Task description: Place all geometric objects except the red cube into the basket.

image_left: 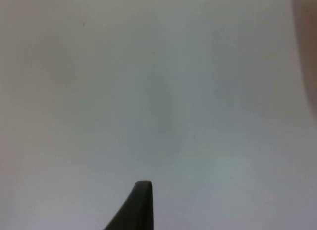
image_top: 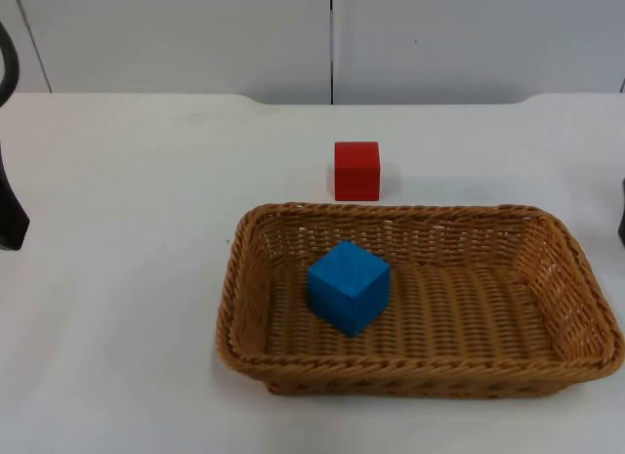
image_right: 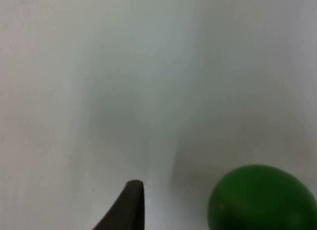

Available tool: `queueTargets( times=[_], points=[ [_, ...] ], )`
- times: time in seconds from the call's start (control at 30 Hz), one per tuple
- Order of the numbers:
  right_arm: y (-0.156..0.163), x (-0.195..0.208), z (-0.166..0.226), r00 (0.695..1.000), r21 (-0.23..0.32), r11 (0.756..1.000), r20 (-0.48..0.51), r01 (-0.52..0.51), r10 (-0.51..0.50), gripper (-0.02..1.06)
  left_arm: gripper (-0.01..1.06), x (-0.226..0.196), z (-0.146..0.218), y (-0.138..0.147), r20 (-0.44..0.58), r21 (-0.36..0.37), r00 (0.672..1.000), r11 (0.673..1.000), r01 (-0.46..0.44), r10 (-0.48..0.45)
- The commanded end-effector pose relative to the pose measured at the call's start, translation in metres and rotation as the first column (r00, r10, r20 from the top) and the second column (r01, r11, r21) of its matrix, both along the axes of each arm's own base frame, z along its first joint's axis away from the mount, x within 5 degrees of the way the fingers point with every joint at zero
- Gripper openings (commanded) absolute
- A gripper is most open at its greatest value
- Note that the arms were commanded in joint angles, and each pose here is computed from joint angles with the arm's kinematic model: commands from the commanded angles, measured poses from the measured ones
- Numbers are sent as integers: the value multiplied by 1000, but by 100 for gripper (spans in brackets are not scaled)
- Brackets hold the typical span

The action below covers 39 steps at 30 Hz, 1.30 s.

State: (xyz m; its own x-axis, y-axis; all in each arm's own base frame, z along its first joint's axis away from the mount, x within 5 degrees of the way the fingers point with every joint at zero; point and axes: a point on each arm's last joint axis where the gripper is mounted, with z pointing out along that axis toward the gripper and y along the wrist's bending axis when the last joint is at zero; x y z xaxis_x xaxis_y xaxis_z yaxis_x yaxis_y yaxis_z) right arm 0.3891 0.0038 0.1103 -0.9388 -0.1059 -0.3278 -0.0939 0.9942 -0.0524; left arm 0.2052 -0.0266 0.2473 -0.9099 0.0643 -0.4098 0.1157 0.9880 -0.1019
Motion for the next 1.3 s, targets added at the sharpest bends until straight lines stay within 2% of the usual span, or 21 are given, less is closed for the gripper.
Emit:
queueTargets(
  times=[0.0,0.2,0.27,0.3,0.33,0.37,0.4,0.43,0.47,0.5,0.57,0.67,0.77,0.93,1.13,1.27],
  points=[
    [-1,4,-5,1000,4,1000,20,-2,2,105,105,-1,1,1,14,5,1000,1000,-1,1],
    [0,4,-16,1000,14,1000,-1,7,-7,101,105,-1,1,1,14,5,1000,1000,-1,1],
    [0,4,-16,1000,17,1000,-1,6,-6,91,105,0,1,1,19,5,1000,1000,-2,2],
    [0,4,-16,1000,17,1000,-1,6,-6,91,105,0,1,1,19,5,1000,1000,-2,2],
    [0,4,-16,1000,20,1000,-4,9,-9,84,105,0,1,1,21,5,1000,1000,-2,2],
    [0,3,-16,1000,22,1000,-12,11,-11,69,105,0,1,1,21,5,1000,1000,-2,2],
    [0,3,-15,1000,22,1000,-15,12,-11,60,105,0,1,1,21,5,1000,1000,-2,2],
    [0,2,-11,1000,22,1000,-15,12,-11,39,105,0,1,1,21,5,1000,1000,-2,2],
    [0,2,-11,1000,22,1000,-15,12,-11,39,105,0,1,1,21,5,1000,1000,-2,2],
    [0,2,-5,1000,20,1000,-8,10,-10,24,105,0,1,1,21,5,1000,1000,-2,2],
    [0,1,11,1000,20,1000,19,9,-9,0,105,0,1,1,21,5,1000,1000,-2,2],
    [0,-2,35,998,20,1000,58,8,-9,0,105,0,1,1,21,5,1000,1000,-2,2],
    [-1,-15,79,996,19,1000,93,8,-10,0,105,0,1,1,21,5,1000,1000,-2,2],
    [-1,-42,121,999,17,1000,46,12,-12,0,105,0,1,1,21,5,1000,1000,-2,2],
    [-1,-54,140,999,21,1000,47,14,-15,0,105,0,1,1,20,3,1000,1000,-3,3],
    [9,-57,139,1000,57,998,12,1,-1,0,105,0,1,1,20,3,1000,1000,-3,3]
  ],
)
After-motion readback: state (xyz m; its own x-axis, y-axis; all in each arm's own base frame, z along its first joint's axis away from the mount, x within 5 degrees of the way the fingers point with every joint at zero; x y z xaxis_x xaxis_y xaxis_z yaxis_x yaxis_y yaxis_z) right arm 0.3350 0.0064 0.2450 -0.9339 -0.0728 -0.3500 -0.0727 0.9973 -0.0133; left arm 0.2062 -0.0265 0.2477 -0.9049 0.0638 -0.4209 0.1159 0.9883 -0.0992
